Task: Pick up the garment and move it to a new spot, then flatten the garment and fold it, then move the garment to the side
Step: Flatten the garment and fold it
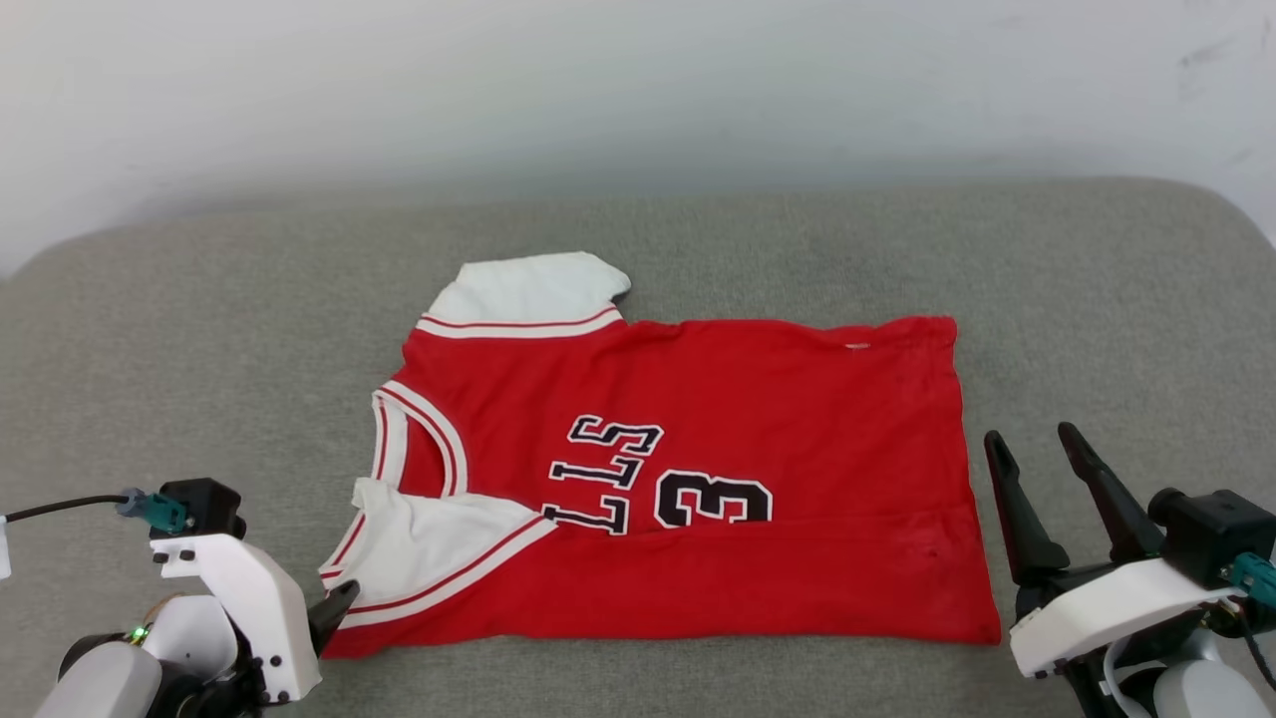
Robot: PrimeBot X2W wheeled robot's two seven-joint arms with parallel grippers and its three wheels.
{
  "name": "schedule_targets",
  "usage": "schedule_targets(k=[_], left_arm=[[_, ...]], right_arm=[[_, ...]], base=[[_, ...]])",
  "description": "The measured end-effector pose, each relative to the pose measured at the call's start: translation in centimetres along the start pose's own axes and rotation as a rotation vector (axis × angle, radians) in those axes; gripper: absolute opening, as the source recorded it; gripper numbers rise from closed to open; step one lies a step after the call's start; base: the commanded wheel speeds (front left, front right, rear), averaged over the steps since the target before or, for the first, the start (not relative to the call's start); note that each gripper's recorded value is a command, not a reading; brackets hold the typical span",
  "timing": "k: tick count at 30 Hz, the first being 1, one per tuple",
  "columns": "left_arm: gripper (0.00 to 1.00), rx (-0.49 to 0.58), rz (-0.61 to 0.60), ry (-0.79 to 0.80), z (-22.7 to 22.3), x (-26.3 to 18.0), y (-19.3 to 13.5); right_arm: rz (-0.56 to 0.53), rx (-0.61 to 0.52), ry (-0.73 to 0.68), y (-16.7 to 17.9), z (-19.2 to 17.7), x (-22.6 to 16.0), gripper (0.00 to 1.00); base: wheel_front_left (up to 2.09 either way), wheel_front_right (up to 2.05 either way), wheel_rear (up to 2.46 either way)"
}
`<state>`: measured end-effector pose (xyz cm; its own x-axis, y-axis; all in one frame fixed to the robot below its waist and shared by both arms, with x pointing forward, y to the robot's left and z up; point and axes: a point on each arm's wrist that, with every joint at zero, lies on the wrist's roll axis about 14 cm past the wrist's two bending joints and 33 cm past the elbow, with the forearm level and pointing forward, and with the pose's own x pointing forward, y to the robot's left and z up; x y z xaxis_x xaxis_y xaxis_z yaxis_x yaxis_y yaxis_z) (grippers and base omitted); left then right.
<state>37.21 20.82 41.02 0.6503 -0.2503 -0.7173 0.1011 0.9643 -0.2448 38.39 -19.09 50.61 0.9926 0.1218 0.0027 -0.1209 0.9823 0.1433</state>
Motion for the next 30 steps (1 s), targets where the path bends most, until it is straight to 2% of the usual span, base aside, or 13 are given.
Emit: schedule_targets(k=[10,11,12,13,18,23,24,27,30], left_arm=[[0.98,-0.086,-0.044,0.252,-3.6,3.2,-0.6],[0.46,-0.095,-0.048,0.265,-3.8,3.4,-0.7],[0.20,-0.094,-0.050,0.272,-3.9,3.5,-0.7],[0.00,-0.099,-0.052,0.274,-4.0,3.6,-0.7],[0.00,-0.121,-0.060,0.214,-3.8,3.8,-1.3],[0.00,-0.109,-0.043,0.062,-2.4,2.9,-1.4],[0.00,-0.109,-0.043,0.062,-2.4,2.9,-1.4],[0.00,-0.094,-0.050,-0.025,-1.0,2.2,-1.8],[0.00,-0.082,-0.043,-0.101,0.4,1.3,-1.9]], right_arm=[[-0.078,0.044,0.069,-1.3,-2.2,-0.2,1.00],[-0.088,0.049,0.081,-1.5,-2.4,-0.3,1.00],[-0.100,0.055,0.091,-1.9,-2.6,-0.6,1.00],[-0.112,0.064,0.104,-2.2,-2.8,-0.8,1.00],[-0.155,0.116,0.193,-3.7,-3.9,-1.8,1.00],[-0.181,0.189,0.525,-5.0,-8.4,-4.0,1.00],[-0.181,0.189,0.525,-5.0,-8.4,-4.0,1.00],[-0.163,0.211,0.718,-4.6,-10.8,-5.1,1.00],[-0.124,0.217,0.819,-3.5,-11.7,-4.5,1.00]], base=[[0.00,0.00,0.00],[0.00,0.00,0.00],[0.00,0.00,0.00],[0.00,0.00,0.00],[0.00,0.00,0.00],[0.00,0.00,0.00],[0.00,0.00,0.00],[0.00,0.00,0.00],[0.00,0.00,0.00]])
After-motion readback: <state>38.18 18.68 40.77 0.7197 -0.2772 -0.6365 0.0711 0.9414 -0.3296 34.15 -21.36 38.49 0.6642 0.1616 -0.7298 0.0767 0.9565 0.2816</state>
